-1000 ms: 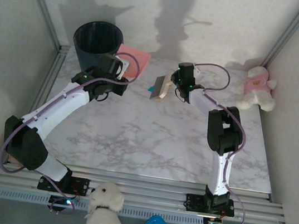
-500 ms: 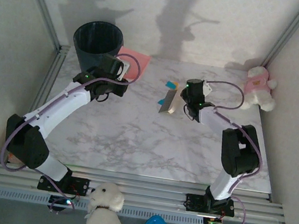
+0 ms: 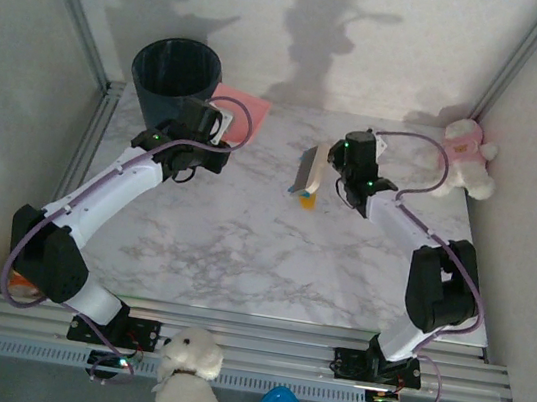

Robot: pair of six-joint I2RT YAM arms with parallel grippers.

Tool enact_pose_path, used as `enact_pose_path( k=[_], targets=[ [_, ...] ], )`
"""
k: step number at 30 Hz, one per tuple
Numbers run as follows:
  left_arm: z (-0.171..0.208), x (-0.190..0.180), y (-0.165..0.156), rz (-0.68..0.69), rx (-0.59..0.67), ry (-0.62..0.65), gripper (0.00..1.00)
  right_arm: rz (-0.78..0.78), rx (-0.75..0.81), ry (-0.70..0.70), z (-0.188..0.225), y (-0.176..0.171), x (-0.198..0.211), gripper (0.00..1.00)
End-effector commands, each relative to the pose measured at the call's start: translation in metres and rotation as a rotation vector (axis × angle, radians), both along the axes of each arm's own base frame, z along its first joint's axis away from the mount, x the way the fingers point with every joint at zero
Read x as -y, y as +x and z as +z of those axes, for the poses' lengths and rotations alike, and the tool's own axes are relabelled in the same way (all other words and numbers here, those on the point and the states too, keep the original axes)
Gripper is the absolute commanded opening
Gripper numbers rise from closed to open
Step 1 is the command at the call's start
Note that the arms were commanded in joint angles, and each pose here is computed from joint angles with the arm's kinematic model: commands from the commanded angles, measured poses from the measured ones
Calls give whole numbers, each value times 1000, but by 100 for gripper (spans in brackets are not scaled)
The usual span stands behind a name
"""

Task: Sweep away the paper scraps from the table

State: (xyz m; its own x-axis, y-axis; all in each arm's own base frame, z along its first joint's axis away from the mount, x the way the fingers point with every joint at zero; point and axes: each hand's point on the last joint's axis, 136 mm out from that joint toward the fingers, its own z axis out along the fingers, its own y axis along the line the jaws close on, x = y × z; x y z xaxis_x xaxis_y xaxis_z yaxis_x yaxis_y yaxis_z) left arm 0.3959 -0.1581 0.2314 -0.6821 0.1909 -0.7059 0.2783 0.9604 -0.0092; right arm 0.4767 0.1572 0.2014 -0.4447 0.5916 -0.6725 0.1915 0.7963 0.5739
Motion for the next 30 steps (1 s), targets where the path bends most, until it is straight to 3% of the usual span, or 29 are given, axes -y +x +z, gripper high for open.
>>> enact_pose_path(
  k=[1, 10, 16, 30],
  targets=[
    [5, -2, 1, -10, 7, 12, 0, 23, 67, 42, 24, 28, 1, 0],
    [3, 0, 1, -13, 2, 12, 0, 0, 23, 149, -1, 87, 8, 0],
    [1, 0, 1, -14, -4, 15, 0, -53, -50, 151, -31, 100, 18, 0],
    [-3, 2, 0, -25, -18, 13, 0, -156, -187, 122, -86, 30, 45, 0]
  ],
)
